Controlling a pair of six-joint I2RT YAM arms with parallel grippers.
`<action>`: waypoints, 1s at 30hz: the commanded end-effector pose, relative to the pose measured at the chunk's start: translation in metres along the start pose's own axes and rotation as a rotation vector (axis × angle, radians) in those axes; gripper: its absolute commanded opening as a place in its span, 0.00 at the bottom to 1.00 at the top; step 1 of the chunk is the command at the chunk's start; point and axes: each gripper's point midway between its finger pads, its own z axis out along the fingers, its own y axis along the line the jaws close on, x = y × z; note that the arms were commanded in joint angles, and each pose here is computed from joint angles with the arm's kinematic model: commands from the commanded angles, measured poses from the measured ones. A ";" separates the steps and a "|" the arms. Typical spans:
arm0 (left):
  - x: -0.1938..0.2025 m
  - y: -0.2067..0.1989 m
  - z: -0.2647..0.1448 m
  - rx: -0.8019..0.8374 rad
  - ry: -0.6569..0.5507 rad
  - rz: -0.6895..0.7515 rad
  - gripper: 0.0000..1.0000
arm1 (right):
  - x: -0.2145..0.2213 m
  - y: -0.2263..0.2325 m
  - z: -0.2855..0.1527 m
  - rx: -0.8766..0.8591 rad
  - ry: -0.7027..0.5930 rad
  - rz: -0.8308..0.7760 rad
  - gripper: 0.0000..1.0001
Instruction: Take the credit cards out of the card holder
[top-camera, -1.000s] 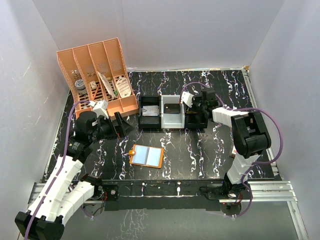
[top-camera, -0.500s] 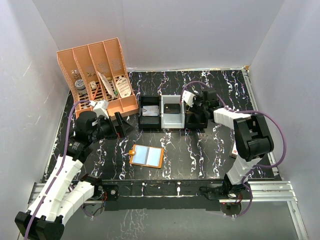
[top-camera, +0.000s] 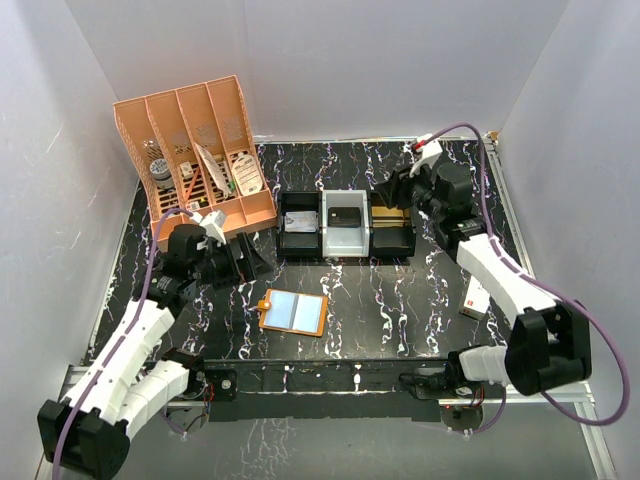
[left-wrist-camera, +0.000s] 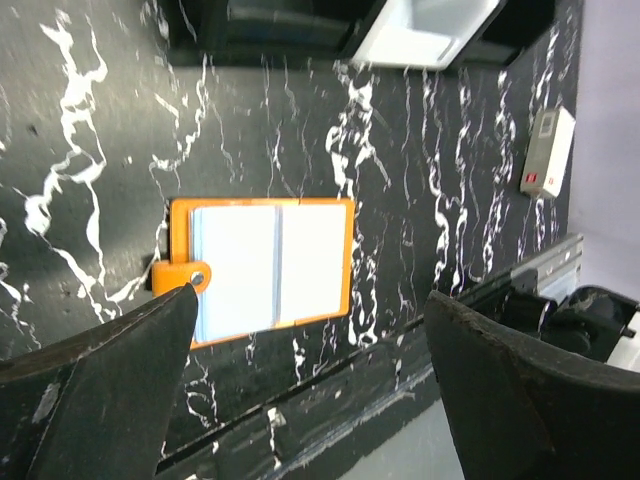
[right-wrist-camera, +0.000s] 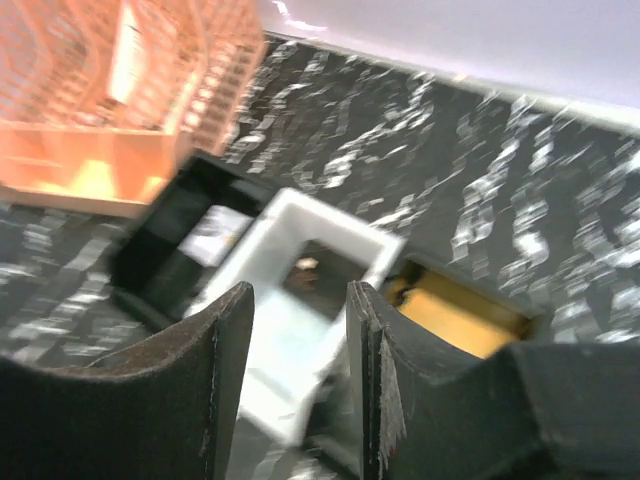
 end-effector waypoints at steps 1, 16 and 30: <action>0.033 -0.002 0.010 0.053 0.170 -0.081 0.92 | 0.024 0.055 -0.023 -0.080 0.179 0.632 0.38; 0.089 0.027 0.038 0.009 0.436 -0.225 0.80 | 0.154 0.221 -0.066 -0.094 0.535 0.931 0.27; 0.100 0.037 0.051 -0.006 0.461 -0.257 0.71 | 0.214 0.257 -0.050 0.001 0.734 0.892 0.25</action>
